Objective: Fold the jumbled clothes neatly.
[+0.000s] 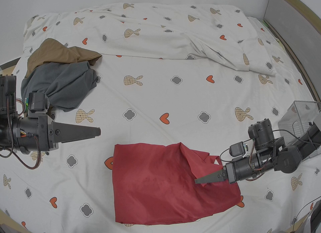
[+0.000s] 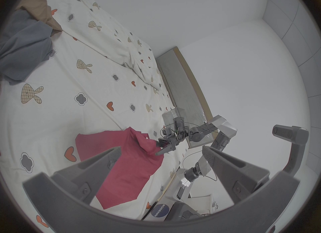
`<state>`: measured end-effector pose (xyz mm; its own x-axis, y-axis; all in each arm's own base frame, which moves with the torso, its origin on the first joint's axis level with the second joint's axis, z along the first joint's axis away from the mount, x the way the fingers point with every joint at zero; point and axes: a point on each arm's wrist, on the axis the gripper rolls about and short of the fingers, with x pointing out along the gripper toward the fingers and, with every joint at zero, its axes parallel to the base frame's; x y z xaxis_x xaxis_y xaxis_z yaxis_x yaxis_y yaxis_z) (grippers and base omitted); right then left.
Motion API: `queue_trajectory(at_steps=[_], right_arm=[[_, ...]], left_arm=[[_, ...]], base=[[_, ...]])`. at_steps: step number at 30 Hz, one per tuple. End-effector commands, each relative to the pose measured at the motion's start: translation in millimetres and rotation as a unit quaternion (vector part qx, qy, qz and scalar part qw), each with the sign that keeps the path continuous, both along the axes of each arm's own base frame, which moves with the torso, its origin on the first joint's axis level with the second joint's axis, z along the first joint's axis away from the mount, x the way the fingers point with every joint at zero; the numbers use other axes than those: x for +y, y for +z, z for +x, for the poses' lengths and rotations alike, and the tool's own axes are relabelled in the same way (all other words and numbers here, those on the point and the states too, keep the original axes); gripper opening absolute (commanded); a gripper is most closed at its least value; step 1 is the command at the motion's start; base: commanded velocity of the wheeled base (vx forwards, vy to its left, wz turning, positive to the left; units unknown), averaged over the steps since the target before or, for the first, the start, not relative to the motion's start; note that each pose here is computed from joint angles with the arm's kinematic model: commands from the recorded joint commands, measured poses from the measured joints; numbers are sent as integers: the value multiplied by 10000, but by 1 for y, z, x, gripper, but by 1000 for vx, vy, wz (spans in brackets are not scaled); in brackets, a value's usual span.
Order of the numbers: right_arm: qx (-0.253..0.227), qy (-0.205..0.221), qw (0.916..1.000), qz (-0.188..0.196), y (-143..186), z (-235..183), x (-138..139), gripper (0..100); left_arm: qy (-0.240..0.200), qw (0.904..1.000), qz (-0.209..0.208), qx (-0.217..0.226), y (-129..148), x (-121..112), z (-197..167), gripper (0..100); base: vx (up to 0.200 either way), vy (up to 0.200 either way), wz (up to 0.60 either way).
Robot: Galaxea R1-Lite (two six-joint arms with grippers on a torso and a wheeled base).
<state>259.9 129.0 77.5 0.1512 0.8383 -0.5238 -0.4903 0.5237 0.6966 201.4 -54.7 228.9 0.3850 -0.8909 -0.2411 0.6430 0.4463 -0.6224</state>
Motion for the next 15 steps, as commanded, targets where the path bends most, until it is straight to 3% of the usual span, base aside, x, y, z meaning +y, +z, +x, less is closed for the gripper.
queue_trajectory(at_steps=[1,8,15], right_arm=[[-21,-212,9997,101,5,21,6,100],[-166,-744,9965,334,28,43,-6,100],[-471,-988,9929,465,56,24,-29,100]], left_arm=[[-9,10000,2,-7,0,0,-1,100],[-24,10000,4,24,-2,-1,-1,100],[-31,10000,16,92,-5,-1,2,100]], base=[[0,0,0],[0,0,0],[0,0,0]])
